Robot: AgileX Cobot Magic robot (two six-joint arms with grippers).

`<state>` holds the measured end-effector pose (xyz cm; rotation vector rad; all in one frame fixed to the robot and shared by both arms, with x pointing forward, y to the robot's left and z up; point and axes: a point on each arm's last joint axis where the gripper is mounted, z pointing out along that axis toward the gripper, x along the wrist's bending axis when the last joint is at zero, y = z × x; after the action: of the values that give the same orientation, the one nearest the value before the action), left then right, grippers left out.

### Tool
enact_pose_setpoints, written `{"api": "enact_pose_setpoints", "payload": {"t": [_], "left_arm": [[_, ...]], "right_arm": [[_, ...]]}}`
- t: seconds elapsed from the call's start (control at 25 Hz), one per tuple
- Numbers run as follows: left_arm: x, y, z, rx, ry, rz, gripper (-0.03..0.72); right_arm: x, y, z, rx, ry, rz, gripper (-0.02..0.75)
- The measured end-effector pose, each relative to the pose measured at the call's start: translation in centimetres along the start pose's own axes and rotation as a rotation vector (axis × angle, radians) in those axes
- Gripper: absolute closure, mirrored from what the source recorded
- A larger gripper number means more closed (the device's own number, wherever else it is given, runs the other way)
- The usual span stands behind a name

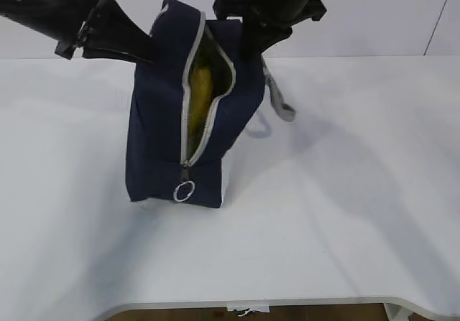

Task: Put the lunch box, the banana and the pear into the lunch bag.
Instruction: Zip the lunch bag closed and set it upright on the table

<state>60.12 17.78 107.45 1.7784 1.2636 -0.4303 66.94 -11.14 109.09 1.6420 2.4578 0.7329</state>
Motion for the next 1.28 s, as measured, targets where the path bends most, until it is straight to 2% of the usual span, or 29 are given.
{"api": "enact_pose_setpoints", "payload": {"t": [0.16,0.44,0.76,0.88,0.96,1.04,1.16,1.28], "left_arm": [[-1.5,0.0,1.2,-0.011,-0.049,0.007,0.676],[-2.9,0.1,2.9,-0.048,-0.053,0.022,0.676],[-2.2,0.1,3.6,-0.039,-0.049,0.004,0.676],[-1.8,0.0,4.1,-0.024,-0.054,-0.008,0.666],[-1.5,-0.1,4.3,-0.019,-0.054,-0.015,0.640],[-1.3,-0.1,4.5,-0.016,-0.051,-0.020,0.576],[-1.4,-0.1,4.5,-0.008,-0.059,-0.020,0.425],[-1.6,-0.5,4.5,0.029,-0.084,-0.019,0.304]], "right_arm": [[-0.1,-0.8,-2.3,-0.004,-0.053,-0.023,0.736],[-0.5,-0.9,-4.5,-0.034,-0.149,-0.061,0.737],[-0.6,-0.9,-4.4,-0.031,-0.154,-0.062,0.736],[-0.6,-0.9,-4.3,-0.029,-0.149,-0.055,0.707],[-0.5,-0.9,-4.3,-0.031,-0.147,-0.036,0.650],[-0.4,-0.9,-4.3,-0.038,-0.134,-0.020,0.553],[-0.2,-0.9,-4.3,-0.042,-0.106,0.011,0.419],[0.0,-0.8,-4.4,-0.046,-0.084,0.027,0.369]]}}
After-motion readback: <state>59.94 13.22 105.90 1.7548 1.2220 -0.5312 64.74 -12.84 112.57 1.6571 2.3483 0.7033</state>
